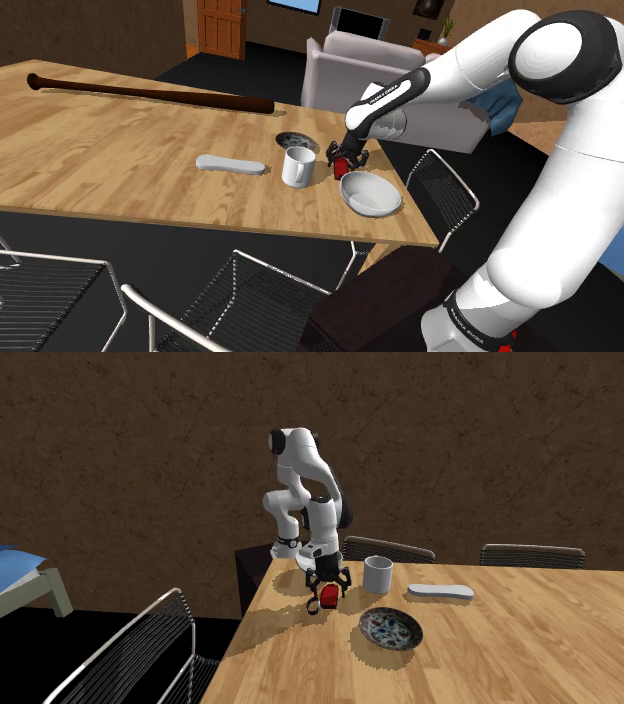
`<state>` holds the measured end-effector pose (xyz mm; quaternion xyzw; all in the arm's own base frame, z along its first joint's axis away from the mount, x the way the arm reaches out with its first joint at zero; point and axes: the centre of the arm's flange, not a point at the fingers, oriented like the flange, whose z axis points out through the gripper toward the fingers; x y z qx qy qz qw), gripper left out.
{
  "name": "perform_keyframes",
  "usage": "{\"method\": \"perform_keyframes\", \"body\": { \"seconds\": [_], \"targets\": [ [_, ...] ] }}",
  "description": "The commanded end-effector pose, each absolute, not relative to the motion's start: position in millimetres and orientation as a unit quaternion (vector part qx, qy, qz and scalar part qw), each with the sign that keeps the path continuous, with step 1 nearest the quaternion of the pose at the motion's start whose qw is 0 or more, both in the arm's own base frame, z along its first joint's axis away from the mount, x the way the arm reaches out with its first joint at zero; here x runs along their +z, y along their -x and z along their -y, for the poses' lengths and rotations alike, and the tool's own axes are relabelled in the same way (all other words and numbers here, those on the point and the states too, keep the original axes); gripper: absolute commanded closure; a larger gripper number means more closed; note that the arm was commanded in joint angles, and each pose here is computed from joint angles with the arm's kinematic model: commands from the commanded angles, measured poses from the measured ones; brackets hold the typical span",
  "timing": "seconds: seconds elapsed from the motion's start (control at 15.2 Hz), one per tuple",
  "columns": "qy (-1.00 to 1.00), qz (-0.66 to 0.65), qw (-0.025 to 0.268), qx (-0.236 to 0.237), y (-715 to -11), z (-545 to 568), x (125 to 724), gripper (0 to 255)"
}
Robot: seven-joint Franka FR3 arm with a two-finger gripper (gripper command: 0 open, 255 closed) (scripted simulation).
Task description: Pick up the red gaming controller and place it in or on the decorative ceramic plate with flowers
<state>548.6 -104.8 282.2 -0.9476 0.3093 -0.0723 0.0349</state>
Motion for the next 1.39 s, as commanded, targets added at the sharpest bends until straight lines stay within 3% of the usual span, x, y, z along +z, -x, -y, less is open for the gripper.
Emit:
{"method": "perform_keyframes", "body": {
  "seconds": [0.0,0.59,1.32],
  "targets": [
    [0.948,-0.309,0.035,-0.072,-548.6,104.8,282.2,255],
    [0.948,-0.309,0.035,-0.072,-548.6,104.8,282.2,255],
    [0.948,-0.309,0.035,-0.072,-548.6,104.8,340.3,255]
  ]
}}
